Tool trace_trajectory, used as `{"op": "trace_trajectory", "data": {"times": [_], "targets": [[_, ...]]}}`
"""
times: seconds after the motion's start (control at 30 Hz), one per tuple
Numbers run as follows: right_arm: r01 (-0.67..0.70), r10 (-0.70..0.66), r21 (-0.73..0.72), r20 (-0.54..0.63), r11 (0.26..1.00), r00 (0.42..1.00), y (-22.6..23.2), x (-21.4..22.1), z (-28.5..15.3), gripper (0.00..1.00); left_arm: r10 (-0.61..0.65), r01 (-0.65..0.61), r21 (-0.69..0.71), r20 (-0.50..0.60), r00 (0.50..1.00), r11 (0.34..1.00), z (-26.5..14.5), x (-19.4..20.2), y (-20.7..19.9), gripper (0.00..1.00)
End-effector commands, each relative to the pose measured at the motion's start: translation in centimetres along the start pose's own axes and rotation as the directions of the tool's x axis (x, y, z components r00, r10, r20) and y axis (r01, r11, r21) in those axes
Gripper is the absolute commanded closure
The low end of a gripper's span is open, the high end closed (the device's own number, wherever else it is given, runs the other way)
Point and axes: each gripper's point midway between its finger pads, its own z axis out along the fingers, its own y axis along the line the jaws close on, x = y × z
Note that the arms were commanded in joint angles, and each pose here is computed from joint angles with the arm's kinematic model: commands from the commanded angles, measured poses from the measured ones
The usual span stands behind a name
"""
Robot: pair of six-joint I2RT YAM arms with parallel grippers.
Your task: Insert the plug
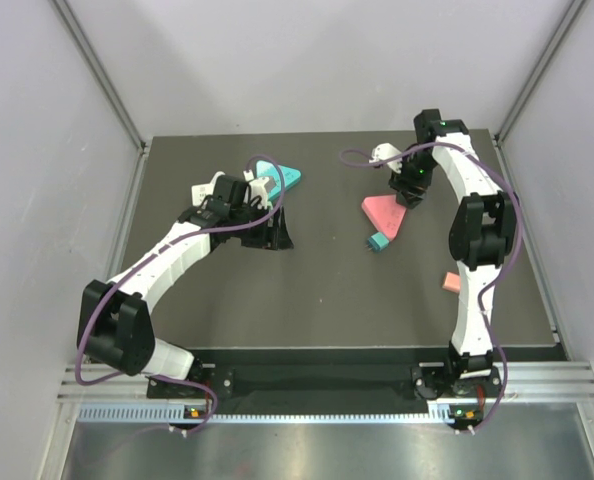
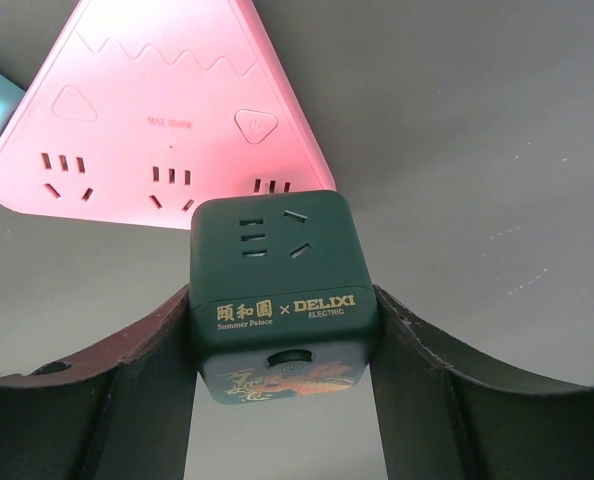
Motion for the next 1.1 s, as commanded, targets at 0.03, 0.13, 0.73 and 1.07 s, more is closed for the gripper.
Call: {"op": "trace_trajectory", "data": {"times": [0.03, 0.13, 0.73, 1.07], "targets": [[-0.008, 0.009, -0.019, 0.018, 1.0, 1.0, 0.2, -1.0, 1.0, 1.0, 0.046, -0.047, 0.016, 0.054, 0.997, 0.999, -1.1, -1.3, -1.0, 0.25], [-0.016, 0.017, -0.037, 0.011, 0.999, 1.0, 0.5, -1.0, 2.0, 1.0, 0.05, -0.05, 0.01, 0.057, 0.997, 0.999, -1.2, -1.4, -0.9, 0.25], [0.004, -0.002, -0.155, 0.012, 0.988, 1.0, 2.8, -1.9, 5.3, 1.0, 0.054, -0.053, -0.02, 0.062, 0.997, 0.998, -1.4, -1.4, -0.3, 0.25], [0.083, -0.087, -0.145, -0.023, 0.986, 0.996, 1.7, -3.2, 7.7, 1.0, 0.057, -0.054, -0.049, 0.059, 0.997, 0.997, -1.4, -1.3, 0.2, 0.25]]}}
